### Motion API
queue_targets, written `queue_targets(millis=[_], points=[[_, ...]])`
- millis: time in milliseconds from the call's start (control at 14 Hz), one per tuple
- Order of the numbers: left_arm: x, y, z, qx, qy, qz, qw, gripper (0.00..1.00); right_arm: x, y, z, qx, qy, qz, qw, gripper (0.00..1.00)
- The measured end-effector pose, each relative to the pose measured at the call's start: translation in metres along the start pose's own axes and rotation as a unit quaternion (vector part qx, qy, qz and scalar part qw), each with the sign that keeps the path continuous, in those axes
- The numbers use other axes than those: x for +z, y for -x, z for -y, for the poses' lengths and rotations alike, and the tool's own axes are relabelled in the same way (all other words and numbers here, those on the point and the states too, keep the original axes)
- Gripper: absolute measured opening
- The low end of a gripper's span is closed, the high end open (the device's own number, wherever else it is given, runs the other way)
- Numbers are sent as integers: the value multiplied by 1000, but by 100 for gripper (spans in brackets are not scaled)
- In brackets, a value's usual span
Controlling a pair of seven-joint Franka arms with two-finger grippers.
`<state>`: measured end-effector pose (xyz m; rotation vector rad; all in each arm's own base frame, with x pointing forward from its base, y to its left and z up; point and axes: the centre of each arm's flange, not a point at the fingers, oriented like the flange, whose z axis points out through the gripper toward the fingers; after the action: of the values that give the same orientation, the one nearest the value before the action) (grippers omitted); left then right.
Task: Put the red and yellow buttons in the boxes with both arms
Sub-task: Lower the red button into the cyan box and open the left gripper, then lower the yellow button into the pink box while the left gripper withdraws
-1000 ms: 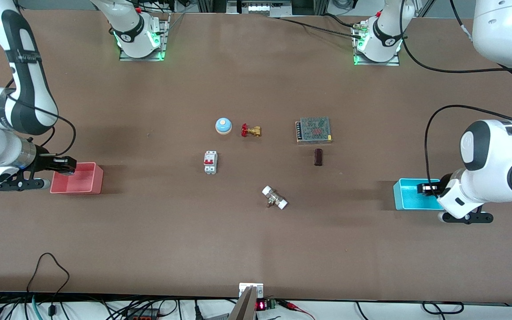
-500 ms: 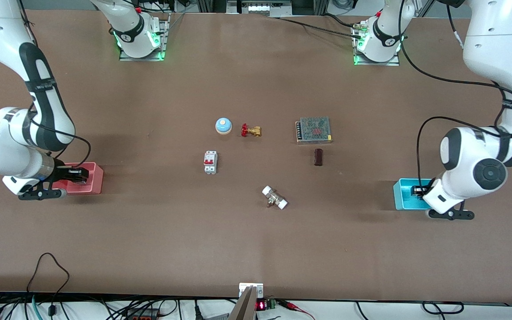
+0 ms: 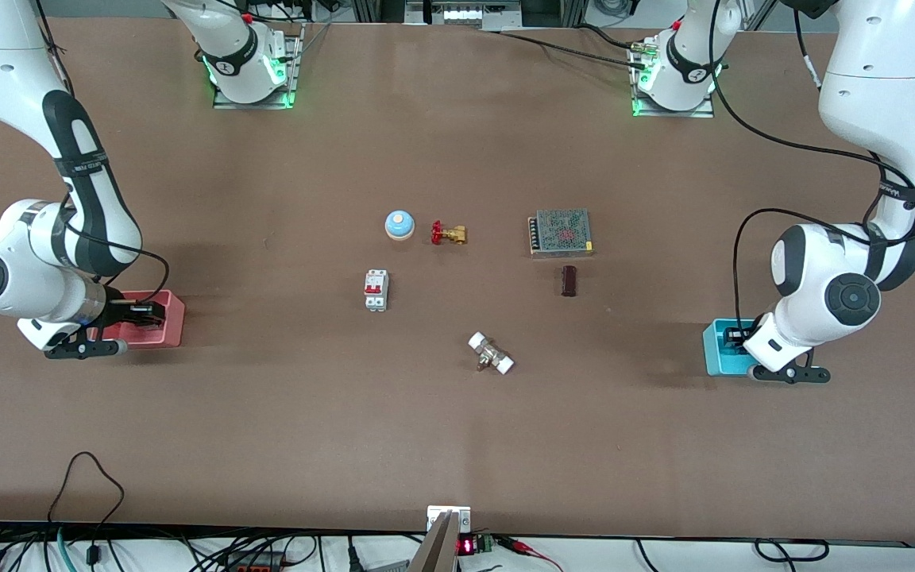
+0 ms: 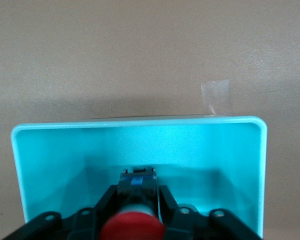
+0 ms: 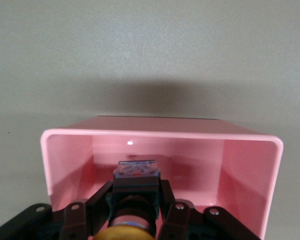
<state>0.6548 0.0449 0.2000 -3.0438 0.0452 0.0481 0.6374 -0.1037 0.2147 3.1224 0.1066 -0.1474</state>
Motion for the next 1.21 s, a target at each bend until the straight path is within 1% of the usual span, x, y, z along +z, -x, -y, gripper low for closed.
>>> queue_targets(millis=[214,286,357,429,571,929,1000,1071,1143,1214], points=[[-6,-2,4,-3,0,-7,1000,70,6,1,-3,2,0,3,1000,41],[-14,-3,6,-4,0,-8,1000,86,7,2,-6,5,1,3,1000,41],[-22,-4,6,-4,-1,-7,1000,96,7,2,-8,6,2,2,1000,41],[-35,-5,6,-5,-2,-2,1000,100,7,3,-11,9,3,0,1000,41],[-75,-10,10,-8,-4,11,1000,100,8,4,-16,12,3,-2,1000,41],[-207,-7,-2,-2,-5,58,998,100,12,5,-17,13,2,-1,1000,41],[-231,-6,-10,5,-3,60,998,100,13,5,-17,13,2,-1,1000,43],[-257,-5,-20,12,0,53,999,100,13,5,-17,13,2,-1,1000,44],[-283,-2,-29,19,2,44,999,100,14,5,-16,14,2,-2,1000,49],[-307,4,-38,26,4,39,999,100,14,4,-16,14,2,-2,1000,59]])
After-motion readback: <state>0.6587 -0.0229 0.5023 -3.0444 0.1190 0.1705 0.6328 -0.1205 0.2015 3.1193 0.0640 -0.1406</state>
